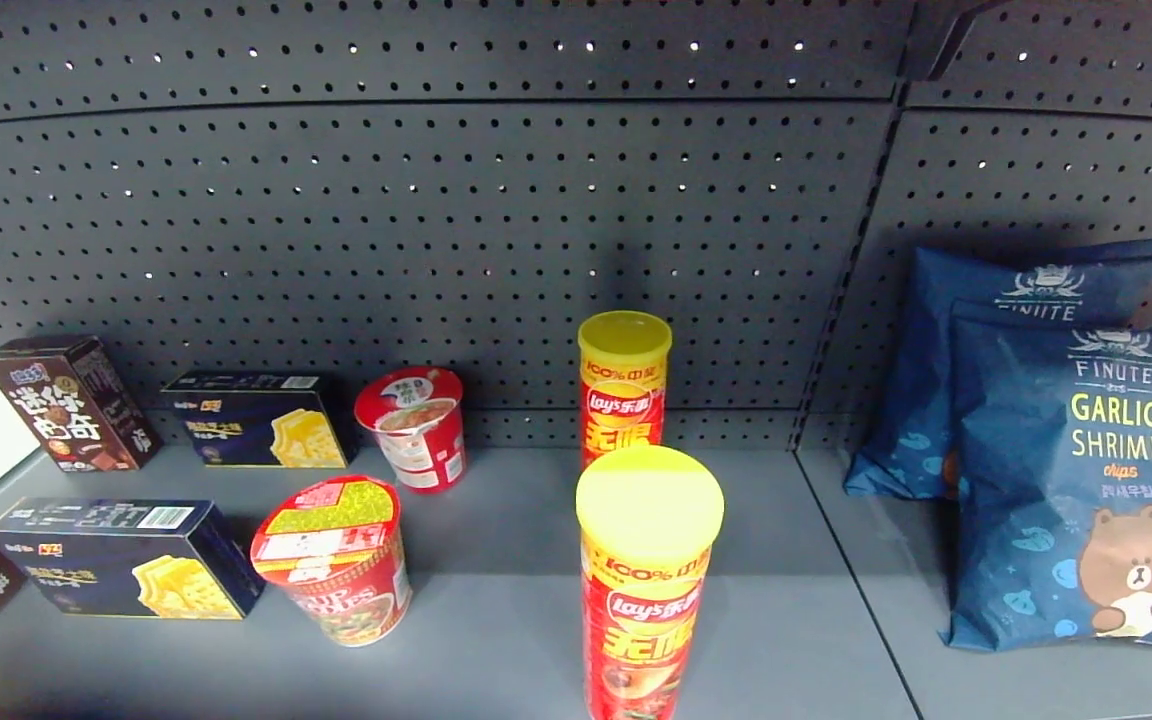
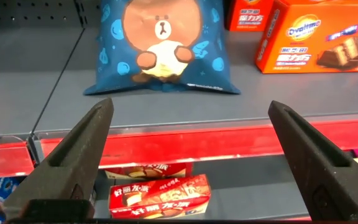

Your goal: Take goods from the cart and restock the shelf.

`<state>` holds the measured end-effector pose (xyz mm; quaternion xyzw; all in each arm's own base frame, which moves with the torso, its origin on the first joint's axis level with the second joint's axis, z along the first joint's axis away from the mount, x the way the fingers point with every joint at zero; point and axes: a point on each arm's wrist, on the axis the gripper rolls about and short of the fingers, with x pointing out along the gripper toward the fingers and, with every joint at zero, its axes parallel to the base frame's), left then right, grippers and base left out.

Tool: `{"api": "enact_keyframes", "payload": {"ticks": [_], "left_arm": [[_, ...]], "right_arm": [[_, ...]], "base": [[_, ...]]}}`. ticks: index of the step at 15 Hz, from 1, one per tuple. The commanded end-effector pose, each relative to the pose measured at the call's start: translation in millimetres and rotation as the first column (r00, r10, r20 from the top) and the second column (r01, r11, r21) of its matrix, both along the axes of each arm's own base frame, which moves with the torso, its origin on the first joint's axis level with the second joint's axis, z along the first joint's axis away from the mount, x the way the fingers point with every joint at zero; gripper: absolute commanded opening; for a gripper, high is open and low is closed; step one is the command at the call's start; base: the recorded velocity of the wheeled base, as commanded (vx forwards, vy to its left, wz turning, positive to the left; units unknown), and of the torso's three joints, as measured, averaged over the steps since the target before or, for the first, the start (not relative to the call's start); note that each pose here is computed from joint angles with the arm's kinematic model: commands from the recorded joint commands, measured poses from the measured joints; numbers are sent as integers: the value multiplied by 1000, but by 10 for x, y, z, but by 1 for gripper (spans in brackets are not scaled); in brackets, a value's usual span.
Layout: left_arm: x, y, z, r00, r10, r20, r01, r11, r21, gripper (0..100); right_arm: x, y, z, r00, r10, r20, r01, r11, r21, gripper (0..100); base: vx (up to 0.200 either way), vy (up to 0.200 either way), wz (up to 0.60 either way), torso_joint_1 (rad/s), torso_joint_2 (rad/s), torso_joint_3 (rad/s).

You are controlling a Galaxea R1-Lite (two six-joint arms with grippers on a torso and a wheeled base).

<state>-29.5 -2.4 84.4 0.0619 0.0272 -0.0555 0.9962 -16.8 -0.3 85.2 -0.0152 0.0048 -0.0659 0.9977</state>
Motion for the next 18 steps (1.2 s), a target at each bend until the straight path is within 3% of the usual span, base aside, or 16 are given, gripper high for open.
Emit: {"api": "enact_keyframes", "payload": {"ticks": [1,18], "left_arm": [[1,0,1,1000,2,-2,-2,1000,-2,100],[1,0,1,1000,3,-1,-3,1000,8,100]], "right_arm": [[2,0,1,1000,0,-2,0,1000,0,100],[2,6,4,1000,28,0,-28,1000,11,100]], "base": [[0,0,0,0,0,0],[0,0,0,0,0,0]]}}
